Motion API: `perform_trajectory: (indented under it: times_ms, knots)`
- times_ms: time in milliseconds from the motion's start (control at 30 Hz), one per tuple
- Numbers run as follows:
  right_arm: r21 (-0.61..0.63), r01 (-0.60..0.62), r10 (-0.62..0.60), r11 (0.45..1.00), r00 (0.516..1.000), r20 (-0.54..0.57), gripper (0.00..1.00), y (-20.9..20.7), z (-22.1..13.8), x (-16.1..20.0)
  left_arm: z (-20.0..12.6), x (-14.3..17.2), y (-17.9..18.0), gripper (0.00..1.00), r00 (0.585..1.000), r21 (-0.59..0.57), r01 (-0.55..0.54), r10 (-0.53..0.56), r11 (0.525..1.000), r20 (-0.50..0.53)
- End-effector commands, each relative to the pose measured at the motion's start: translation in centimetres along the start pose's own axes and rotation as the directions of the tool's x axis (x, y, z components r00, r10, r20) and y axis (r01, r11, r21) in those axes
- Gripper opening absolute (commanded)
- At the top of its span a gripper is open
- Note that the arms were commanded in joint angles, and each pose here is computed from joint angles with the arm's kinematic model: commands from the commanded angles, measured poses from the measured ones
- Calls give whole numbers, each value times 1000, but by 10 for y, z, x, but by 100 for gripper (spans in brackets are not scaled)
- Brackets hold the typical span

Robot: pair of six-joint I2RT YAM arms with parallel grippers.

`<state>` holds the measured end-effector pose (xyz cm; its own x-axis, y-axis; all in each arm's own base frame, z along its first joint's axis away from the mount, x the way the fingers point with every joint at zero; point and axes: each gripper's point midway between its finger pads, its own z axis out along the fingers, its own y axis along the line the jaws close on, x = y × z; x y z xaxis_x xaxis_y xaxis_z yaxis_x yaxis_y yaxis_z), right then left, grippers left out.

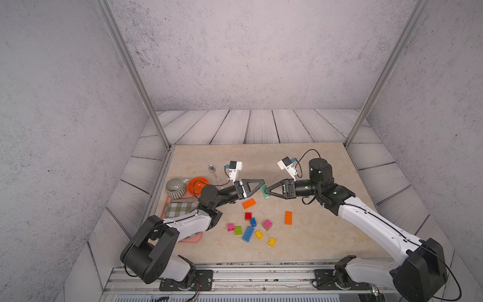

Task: Assemble the letter p with lego
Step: Pick up the lego brick from the center of the board.

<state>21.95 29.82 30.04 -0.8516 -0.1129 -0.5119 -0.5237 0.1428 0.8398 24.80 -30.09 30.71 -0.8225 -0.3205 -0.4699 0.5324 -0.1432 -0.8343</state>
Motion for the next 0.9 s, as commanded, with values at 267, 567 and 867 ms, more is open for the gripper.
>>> perform_trajectory:
  times_ms: [267, 567, 867]
  knots:
    - [-78, 13, -16, 997, 999, -37, 42, 8, 6, -6, -2, 7, -13, 0, 999, 46, -46, 46, 998, -15]
    - [-86, 2, -5, 996, 999, -46, 42, 0, 11, -10, 2, 10, -12, 0, 998, 51, -46, 48, 998, -31]
    - [-95, -5, -1, 995, 998, -57, 22, -3, 15, -11, 3, 10, -9, 2, 999, 46, -41, 43, 998, -33]
